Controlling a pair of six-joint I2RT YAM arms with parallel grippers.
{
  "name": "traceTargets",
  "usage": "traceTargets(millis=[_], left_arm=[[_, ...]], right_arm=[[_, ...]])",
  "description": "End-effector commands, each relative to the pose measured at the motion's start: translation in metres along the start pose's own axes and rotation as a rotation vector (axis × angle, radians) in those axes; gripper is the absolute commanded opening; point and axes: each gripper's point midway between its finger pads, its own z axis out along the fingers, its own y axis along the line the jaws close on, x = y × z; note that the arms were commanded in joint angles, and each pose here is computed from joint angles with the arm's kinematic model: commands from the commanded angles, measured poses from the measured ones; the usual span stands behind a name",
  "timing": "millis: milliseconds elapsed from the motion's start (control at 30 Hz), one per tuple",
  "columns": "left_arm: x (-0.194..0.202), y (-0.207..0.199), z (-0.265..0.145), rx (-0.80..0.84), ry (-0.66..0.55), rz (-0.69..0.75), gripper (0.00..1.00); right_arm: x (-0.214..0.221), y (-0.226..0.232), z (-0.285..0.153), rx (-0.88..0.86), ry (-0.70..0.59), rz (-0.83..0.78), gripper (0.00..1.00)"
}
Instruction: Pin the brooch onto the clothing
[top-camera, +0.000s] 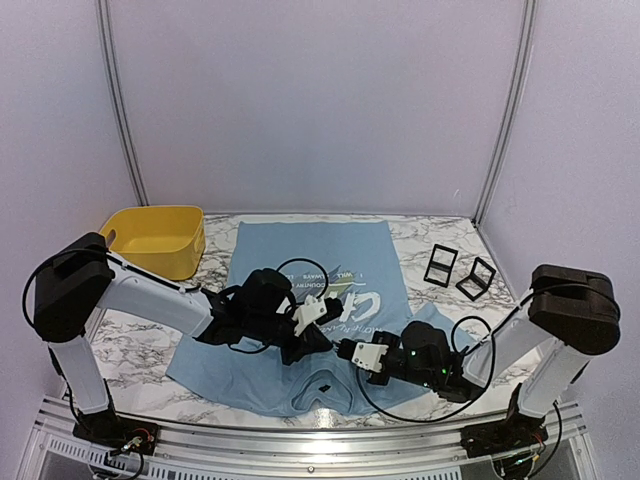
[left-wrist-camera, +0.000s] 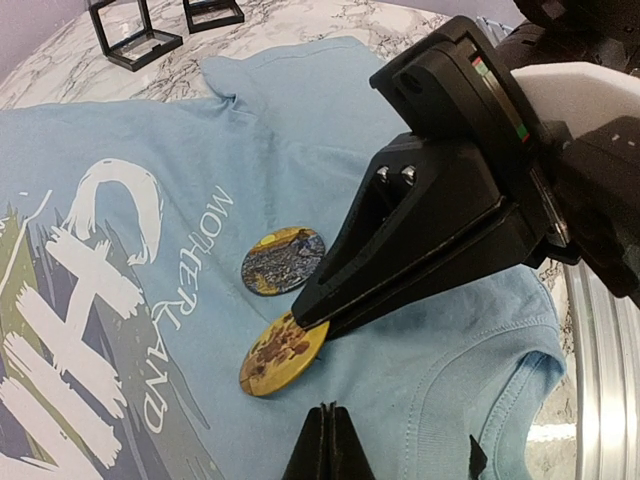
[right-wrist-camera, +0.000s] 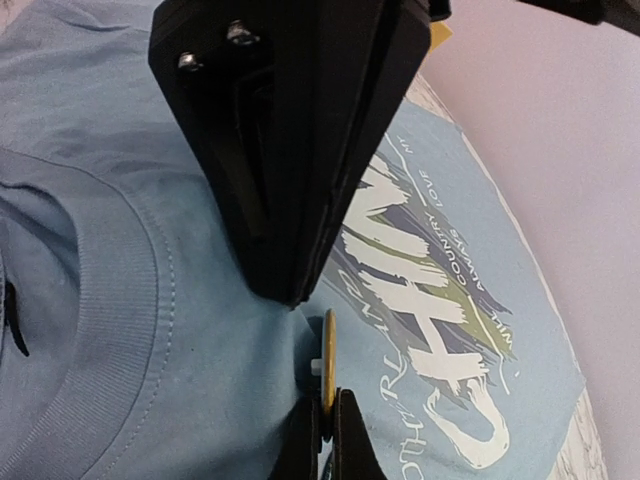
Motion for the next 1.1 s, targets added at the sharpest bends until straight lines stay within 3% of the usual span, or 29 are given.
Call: traceTargets(millis=[0, 400, 800, 933, 1067], left_arm=[[-0.013, 0.001, -0.009, -0.004, -0.046, 0.013, 0.0], [-0.008, 0.004, -0.007, -0.004, -0.036, 0.002, 0.0], [-0.004, 0.002, -0.007, 0.004, -0.029, 0.01, 0.0], [-0.005, -0.002, -0.013, 0.013, -0.04, 0.039, 0.23], [-0.008, -0.002, -0.018, 0.002, -0.055, 0.075, 0.32]], right_arm=[[-0.008, 0.009, -0.004, -0.042, -0.027, -0.029, 0.0], [-0.035, 0.024, -0.011, -0.17, -0.128, 0.03, 0.0], [-0.05, 0.016, -0.016, -0.218, -0.21, 0.187, 0.0], [-0.048, 0.01, -0.016, -0.221, -0.216, 0.229, 0.0], [-0.047, 0.004, -0.015, -0.217, -0.219, 0.265, 0.0]])
